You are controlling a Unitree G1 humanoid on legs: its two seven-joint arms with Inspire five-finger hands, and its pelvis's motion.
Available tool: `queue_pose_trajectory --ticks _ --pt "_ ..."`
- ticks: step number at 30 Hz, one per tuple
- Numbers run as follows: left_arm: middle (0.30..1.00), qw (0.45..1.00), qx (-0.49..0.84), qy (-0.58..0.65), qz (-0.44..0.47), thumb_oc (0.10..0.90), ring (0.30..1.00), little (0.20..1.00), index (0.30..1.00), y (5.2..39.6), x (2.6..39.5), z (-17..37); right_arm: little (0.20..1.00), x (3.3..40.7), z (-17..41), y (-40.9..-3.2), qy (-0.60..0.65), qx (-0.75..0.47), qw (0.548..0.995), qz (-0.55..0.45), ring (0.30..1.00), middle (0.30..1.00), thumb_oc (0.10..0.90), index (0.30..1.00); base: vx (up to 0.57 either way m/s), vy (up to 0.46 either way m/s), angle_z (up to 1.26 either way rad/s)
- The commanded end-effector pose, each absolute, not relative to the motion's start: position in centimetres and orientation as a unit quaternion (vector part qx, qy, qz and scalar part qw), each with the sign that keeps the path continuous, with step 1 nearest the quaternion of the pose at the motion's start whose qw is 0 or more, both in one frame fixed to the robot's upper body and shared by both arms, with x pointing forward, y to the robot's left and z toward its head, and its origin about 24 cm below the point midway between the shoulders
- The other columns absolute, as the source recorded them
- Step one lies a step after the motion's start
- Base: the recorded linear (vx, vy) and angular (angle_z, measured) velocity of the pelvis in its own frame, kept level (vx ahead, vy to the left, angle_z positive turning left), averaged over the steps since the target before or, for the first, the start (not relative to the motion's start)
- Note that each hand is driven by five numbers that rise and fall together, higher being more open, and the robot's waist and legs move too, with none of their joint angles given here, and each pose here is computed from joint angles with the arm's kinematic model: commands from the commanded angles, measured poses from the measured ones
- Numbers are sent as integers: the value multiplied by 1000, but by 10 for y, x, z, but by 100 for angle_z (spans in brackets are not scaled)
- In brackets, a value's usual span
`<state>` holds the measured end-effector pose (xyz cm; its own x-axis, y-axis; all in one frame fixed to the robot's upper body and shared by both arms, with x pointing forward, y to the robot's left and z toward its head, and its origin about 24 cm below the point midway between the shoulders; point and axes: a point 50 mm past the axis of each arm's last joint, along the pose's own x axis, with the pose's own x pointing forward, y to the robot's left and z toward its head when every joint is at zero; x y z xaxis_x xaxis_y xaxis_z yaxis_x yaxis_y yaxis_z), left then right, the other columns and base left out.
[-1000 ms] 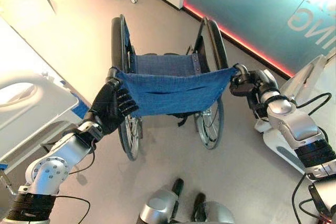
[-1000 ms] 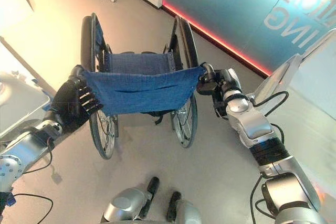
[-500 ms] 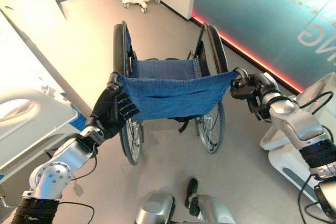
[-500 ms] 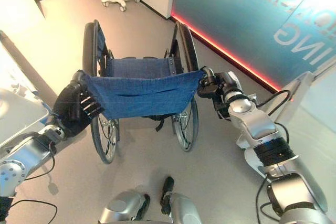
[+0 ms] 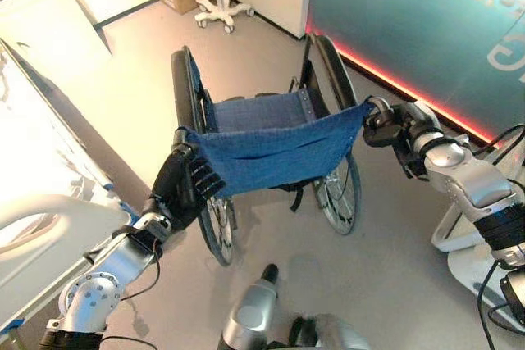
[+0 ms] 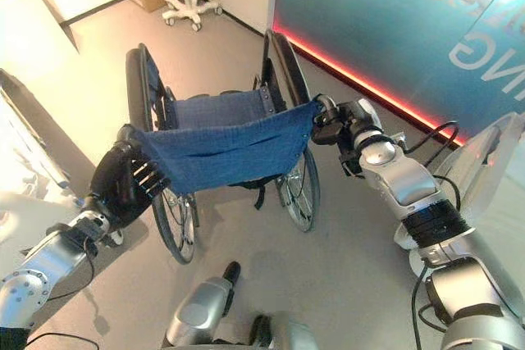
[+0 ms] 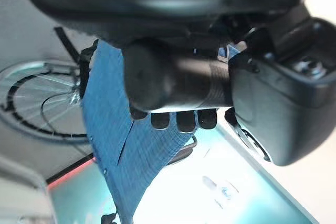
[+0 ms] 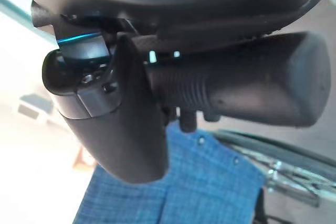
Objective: Push the wheelchair next to the bed
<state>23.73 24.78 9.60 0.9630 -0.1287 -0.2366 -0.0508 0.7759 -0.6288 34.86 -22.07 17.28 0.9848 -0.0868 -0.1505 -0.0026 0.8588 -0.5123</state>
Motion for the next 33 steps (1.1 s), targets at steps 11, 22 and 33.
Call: queue_pose_trajectory --ticks 11,22,33 --pt "300 947 -313 -43 -56 400 300 300 300 272 257 190 300 351 228 -161 -115 -244 957 110 300 300 400 300 386 -4 2" --pt "300 946 -292 -111 -85 400 300 300 300 267 258 204 300 351 263 -165 -167 -258 948 79 300 300 400 300 184 -246 39" --pt "300 950 -288 -89 -75 400 300 300 300 270 235 191 300 343 273 -159 -151 -266 946 105 300 300 400 300 186 -329 70"
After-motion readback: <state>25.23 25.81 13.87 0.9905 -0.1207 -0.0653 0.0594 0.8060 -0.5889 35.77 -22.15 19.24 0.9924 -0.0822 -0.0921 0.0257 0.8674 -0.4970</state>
